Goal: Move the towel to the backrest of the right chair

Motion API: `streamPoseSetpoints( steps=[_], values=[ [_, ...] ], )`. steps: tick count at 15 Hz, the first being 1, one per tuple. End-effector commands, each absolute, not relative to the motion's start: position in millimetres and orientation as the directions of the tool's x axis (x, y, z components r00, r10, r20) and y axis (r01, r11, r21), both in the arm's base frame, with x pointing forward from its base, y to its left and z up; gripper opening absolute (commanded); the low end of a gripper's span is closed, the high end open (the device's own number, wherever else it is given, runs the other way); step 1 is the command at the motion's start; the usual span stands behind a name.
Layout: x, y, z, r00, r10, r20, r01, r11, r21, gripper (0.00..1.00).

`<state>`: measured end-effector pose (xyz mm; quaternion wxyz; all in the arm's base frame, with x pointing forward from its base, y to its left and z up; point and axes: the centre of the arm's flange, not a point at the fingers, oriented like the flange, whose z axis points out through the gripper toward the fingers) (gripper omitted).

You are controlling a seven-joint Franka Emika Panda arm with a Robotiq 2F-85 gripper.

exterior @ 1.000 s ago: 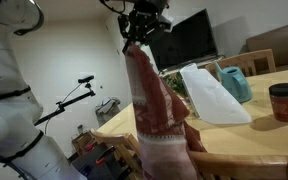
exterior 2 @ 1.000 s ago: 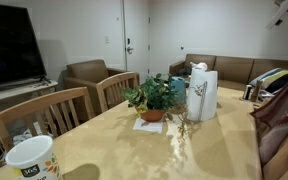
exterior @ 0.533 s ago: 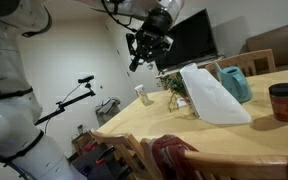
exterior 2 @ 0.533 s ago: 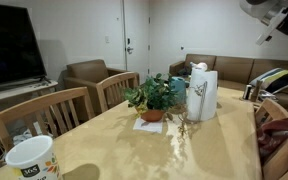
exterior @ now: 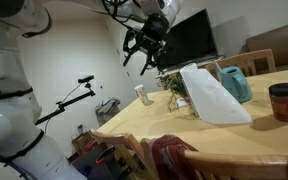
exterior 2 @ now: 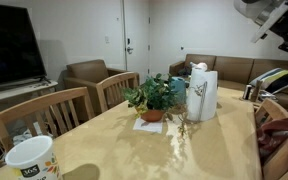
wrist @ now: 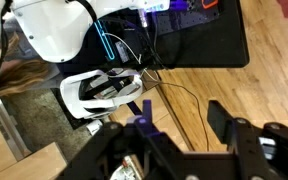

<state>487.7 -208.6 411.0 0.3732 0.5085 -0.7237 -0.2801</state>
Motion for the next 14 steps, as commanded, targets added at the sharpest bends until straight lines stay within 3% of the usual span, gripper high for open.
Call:
streamPoseSetpoints(
  steps=[1, 2, 3, 10, 11, 14],
  values=[
    [496, -160, 436, -0.080, -0.990, 0.116, -0.605, 0.141, 0.784, 0.91],
    [500, -145, 439, -0.037, -0.996, 0.087, -0.620, 0.091, 0.779, 0.98],
    [503, -130, 442, 0.013, -0.998, 0.066, -0.638, 0.042, 0.769, 1.00],
    [516, -57, 463, 0.316, -0.949, 0.000, -0.736, -0.245, 0.631, 1.00],
    [530, -63, 458, 0.247, -0.969, 0.021, -0.718, -0.168, 0.676, 1.00],
    [529, -53, 463, 0.291, -0.957, 0.013, -0.730, -0.213, 0.649, 1.00]
  ],
)
